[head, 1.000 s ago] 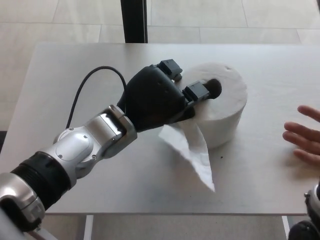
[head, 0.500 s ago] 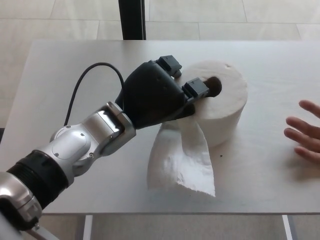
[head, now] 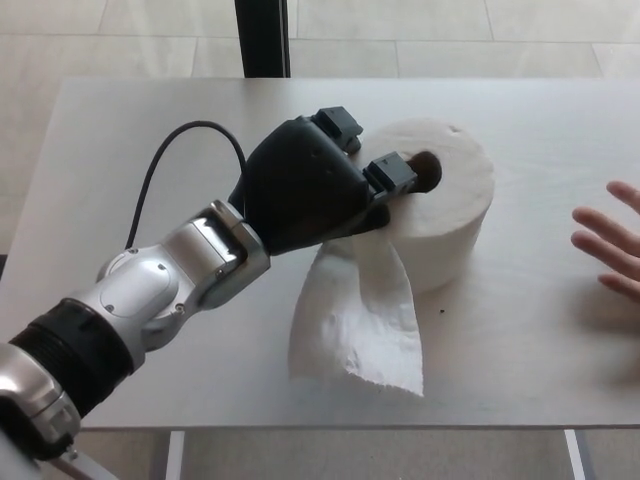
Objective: A toilet paper roll is kept in the middle of the desk infront of the robot. The robot places its left hand on the top of the toilet paper roll to hold it still and uses its right hand to tear off a piece of toilet paper from it and hands the paper to a person
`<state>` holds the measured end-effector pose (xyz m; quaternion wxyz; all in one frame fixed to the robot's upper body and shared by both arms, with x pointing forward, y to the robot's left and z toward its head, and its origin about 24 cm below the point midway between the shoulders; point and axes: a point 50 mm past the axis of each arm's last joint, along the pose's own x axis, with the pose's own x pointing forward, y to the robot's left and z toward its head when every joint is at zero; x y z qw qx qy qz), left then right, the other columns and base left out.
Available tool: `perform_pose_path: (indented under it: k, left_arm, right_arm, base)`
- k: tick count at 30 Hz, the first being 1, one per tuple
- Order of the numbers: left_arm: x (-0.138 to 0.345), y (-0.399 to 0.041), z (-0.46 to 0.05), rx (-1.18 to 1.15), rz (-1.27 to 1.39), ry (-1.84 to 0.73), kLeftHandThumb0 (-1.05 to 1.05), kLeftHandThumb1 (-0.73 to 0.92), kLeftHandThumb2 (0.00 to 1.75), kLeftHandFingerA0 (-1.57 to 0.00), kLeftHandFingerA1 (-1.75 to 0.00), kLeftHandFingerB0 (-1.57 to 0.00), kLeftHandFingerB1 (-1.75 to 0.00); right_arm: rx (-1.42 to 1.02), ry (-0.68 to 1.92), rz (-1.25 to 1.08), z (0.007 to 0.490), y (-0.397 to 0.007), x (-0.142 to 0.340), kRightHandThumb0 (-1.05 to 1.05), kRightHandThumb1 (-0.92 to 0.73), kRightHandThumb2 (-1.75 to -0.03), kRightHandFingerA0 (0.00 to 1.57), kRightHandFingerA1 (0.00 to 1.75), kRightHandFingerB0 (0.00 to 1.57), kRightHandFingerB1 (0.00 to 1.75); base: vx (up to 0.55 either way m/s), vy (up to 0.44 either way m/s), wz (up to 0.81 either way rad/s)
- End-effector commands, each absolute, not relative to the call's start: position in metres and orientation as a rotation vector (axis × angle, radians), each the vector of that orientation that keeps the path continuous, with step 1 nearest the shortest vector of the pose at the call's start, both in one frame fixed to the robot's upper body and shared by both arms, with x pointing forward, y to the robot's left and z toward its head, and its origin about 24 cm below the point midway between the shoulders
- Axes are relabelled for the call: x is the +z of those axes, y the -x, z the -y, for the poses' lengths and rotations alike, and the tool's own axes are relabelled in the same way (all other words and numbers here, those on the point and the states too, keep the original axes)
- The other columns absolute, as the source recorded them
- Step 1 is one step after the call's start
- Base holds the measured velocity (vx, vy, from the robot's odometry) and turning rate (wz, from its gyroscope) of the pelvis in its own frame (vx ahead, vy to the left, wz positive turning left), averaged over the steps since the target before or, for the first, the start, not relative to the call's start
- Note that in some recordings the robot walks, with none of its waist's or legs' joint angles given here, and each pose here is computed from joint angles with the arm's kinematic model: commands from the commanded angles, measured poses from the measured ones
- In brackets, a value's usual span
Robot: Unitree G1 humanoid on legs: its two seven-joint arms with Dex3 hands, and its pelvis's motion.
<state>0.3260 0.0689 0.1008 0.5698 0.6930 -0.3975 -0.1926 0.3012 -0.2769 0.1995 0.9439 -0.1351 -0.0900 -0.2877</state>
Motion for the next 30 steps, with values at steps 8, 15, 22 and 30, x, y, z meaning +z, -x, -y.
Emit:
perform_pose_path:
  k: [8, 15, 22, 30]
  left_arm:
    - [0.093, -0.318, -0.127, -0.506, 0.719, -1.69, -0.51, 0.79, 0.64, -0.64, -0.59, -0.63, -0.51]
    - [0.093, -0.316, -0.127, -0.519, 0.71, -1.668, -0.51, 0.78, 0.63, -0.66, -0.57, -0.64, -0.5]
    - [0.093, -0.314, -0.127, -0.515, 0.715, -1.675, -0.51, 0.78, 0.64, -0.66, -0.54, -0.64, -0.48]
    - [0.091, -0.31, -0.128, -0.523, 0.716, -1.661, -0.5, 0.75, 0.63, -0.68, -0.55, -0.67, -0.5]
  right_arm:
    - [0.223, 2.017, -0.249, 0.335, -0.259, 0.099, -0.32, -0.79, -0.7, 0.79, 1.57, 0.75, 0.82]
    - [0.359, 2.09, -0.389, 0.339, -0.247, 0.085, -0.41, -0.55, -0.98, 1.11, 1.32, 0.82, 1.1]
    - [0.323, 2.152, -0.38, 0.346, -0.248, 0.076, -0.33, -0.65, -0.58, 0.74, 1.7, 0.7, 0.94]
    - [0.165, 2.211, -0.272, 0.353, -0.259, 0.079, -0.27, -0.61, -0.56, 0.81, 1.75, 0.74, 0.96]
  base:
    - [0.0, 0.0, 0.0]
    - [0.0, 0.0, 0.0]
    - [0.0, 0.0, 0.0]
    - [0.0, 0.0, 0.0]
